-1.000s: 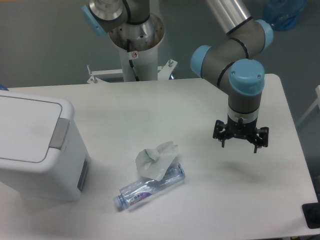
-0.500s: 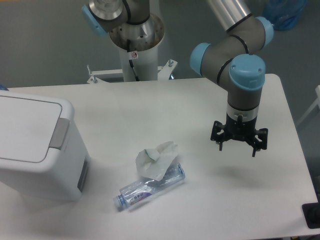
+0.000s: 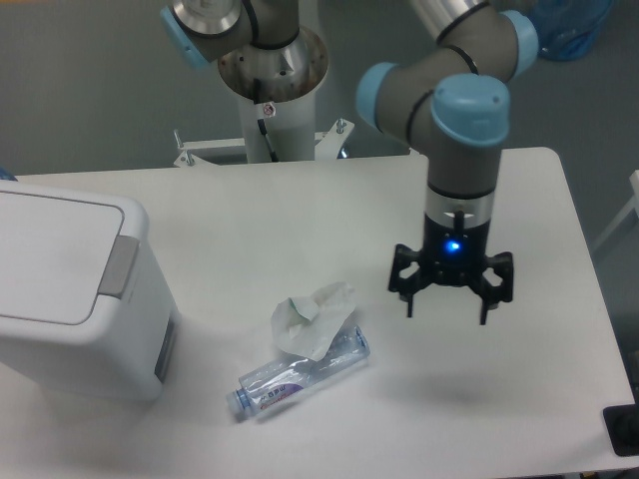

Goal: Open the trash can
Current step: 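Move the gripper over the tissue toward the trash can lid edge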

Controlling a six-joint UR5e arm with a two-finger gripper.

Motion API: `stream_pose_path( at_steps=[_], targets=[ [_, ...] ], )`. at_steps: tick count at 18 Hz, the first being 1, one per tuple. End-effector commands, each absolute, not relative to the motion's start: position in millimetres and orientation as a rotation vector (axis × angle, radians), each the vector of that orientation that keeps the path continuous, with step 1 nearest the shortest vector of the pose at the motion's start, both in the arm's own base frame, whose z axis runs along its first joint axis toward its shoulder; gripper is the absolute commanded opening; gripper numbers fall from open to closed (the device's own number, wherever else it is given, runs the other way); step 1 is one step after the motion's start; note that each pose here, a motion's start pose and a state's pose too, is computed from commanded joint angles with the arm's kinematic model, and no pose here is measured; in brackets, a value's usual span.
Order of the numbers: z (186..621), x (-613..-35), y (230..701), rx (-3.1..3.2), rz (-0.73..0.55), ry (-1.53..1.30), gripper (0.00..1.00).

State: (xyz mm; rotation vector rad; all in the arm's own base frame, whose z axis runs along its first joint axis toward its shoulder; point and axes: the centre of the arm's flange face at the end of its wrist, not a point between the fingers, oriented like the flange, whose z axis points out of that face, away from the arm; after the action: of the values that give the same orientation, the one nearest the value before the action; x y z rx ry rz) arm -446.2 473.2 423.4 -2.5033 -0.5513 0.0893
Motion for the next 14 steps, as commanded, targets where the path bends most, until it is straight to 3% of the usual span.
stream_pose_path(
  at_steps=[8,14],
  targets=[
    [494,-328,529,-2.354,-0.118,-0.54,1.0],
    [508,-265,533,-2.338,-0.2,-0.537,1.0]
  ],
)
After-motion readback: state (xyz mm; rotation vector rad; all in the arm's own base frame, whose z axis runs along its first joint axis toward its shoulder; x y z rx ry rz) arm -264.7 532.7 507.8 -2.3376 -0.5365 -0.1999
